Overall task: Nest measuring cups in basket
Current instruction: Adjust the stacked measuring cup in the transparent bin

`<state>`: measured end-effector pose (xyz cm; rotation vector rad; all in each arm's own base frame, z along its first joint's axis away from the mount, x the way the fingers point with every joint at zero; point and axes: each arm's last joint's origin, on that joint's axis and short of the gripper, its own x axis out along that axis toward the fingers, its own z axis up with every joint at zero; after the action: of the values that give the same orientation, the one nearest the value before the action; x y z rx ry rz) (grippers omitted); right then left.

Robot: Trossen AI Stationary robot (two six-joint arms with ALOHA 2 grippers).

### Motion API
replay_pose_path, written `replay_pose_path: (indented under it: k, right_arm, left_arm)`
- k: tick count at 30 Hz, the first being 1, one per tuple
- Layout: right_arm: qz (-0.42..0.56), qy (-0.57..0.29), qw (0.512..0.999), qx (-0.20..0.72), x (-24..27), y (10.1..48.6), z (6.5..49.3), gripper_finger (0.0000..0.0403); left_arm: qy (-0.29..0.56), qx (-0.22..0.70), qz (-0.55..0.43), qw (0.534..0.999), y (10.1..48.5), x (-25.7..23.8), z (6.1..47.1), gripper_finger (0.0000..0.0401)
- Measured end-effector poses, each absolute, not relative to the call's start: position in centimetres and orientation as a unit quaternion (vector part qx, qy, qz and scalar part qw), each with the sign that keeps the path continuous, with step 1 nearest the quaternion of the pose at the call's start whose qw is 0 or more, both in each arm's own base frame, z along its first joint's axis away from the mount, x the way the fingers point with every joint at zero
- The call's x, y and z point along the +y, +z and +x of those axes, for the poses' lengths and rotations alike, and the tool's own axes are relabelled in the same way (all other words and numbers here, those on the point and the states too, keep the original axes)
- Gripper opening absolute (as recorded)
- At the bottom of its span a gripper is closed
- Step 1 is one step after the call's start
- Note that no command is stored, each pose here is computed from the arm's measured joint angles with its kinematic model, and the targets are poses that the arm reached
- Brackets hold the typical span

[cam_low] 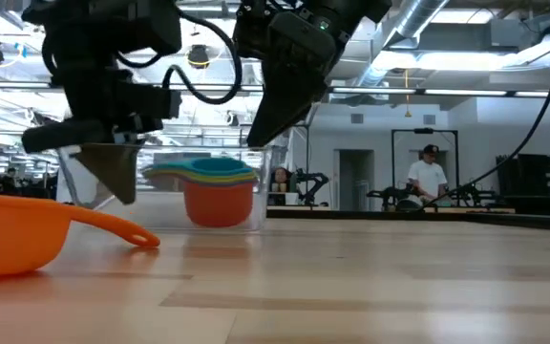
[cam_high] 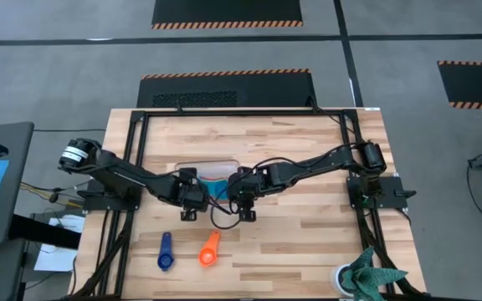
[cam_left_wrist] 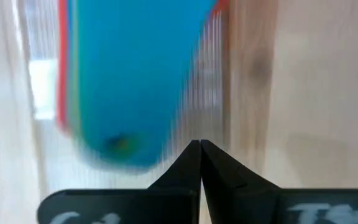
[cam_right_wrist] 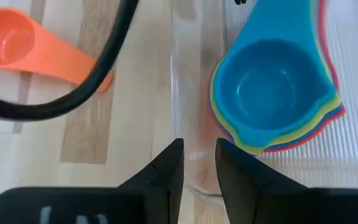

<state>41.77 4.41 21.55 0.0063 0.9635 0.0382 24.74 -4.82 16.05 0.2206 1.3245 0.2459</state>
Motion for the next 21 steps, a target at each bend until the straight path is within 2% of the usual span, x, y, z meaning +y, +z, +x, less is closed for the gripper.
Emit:
replay_pose_path:
  k: [2, 11, 21]
  right_arm:
    - [0.007, 0.017, 0.885, 0.464, 4.4, 21.5, 41.8, 0.0118]
    - [0.009, 0.016, 0.889, 0.457, 4.4, 21.7, 41.9, 0.0118]
    - [-0.005, -0.008, 0.899, 0.437, 4.2, 22.9, 41.7, 0.0118]
  left_arm:
    - [0.114, 0.630, 0.107, 0.761, 16.7, -4.8, 24.6, 0.0000]
    - [0.131, 0.599, 0.136, 0.778, 20.1, -4.4, 26.0, 0.0000]
    - [0.148, 0.608, 0.125, 0.770, 20.9, -3.6, 25.9, 0.0000]
